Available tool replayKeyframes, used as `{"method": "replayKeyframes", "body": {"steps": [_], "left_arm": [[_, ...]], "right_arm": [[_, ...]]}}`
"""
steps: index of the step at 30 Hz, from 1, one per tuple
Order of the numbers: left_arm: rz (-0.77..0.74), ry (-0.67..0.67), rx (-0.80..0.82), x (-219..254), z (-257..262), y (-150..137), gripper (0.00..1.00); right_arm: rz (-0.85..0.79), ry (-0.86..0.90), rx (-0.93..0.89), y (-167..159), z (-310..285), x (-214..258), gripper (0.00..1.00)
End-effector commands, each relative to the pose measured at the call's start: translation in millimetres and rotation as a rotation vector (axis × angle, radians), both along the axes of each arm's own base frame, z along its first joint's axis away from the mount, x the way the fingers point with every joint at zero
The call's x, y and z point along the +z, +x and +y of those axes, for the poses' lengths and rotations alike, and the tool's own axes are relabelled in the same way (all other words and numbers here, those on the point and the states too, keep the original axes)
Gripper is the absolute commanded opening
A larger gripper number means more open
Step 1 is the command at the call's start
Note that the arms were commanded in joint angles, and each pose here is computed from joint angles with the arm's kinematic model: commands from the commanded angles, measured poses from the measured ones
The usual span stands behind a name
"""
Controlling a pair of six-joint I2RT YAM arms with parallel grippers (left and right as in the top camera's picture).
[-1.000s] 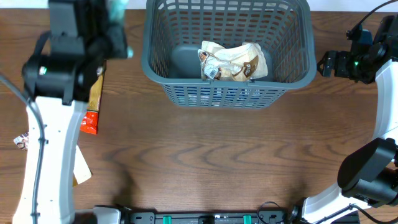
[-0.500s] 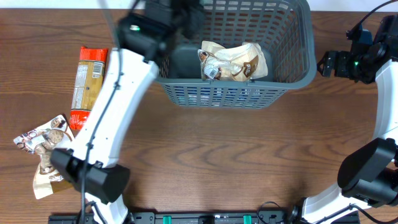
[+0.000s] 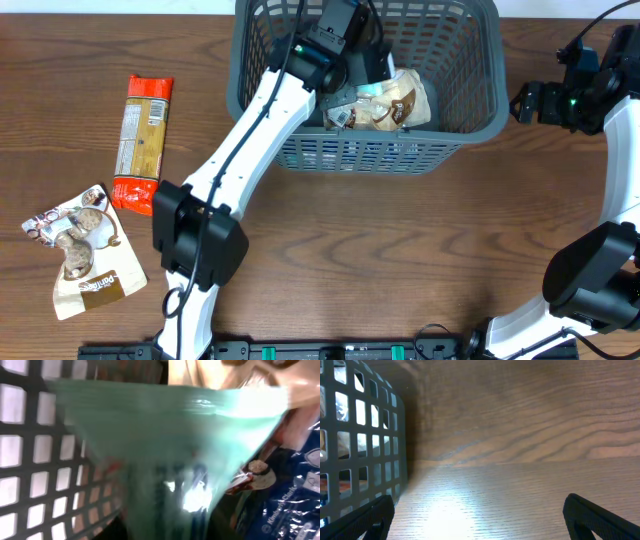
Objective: Pack container
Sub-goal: 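Carry the teal snack into the basket and open the left gripper, then move the left gripper back to the spaghetti package and grasp it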
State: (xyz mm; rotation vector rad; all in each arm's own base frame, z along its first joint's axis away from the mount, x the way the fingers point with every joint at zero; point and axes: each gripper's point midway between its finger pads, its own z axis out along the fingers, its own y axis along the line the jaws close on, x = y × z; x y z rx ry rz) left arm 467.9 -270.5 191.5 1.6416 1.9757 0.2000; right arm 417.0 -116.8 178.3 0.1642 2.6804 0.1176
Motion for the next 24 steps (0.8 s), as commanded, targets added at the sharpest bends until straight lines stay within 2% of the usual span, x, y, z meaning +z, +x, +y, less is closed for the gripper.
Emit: {"method": "replayKeyframes", "body": {"steps": [1,2,3,4,5,7,8,12,16,21,24], "left_arm": [[-0.047,0.001,-0.005,19,10,7,0.33],[-0.047,0.001,-0.003,19,11,8,0.42],[-0.046,0.002,-0.002,19,12,8,0.65],[-0.044,0.003,-0.002,19,12,7,0.74],[-0.044,0.003,-0.002,19,12,7,0.82],[-0.05,-0.016,0.017,24,12,7,0.86],[-0.053,-0.03,0.033,28,12,7,0.99],[-0.096,-0.096,0.104,59,20,5,0.99],[-0.211,-0.137,0.255,115,57,2,0.99],[-0.318,-0.341,0.582,192,137,-14,0.99],[-0.345,-0.383,0.734,213,196,-29,0.99]], "right_arm": [[0.018,0.0,-0.004,-2,-6,-7,0.99],[0.017,-0.001,-0.004,-2,-6,-7,0.99],[0.017,-0.002,0.0,-2,-6,-7,0.99],[0.017,-0.003,0.002,-2,-6,-7,0.99],[0.017,-0.003,0.002,-2,-6,-7,0.99],[0.018,-0.003,0.002,-2,-6,-7,0.99],[0.018,-0.003,0.002,-2,-6,-7,0.99],[0.02,-0.002,0.002,-3,-6,-7,0.99],[0.02,-0.002,0.002,-3,-6,-7,0.99],[0.02,-0.002,0.002,-3,-6,-7,0.99],[0.02,-0.002,0.002,-3,-6,-7,0.99]]}}
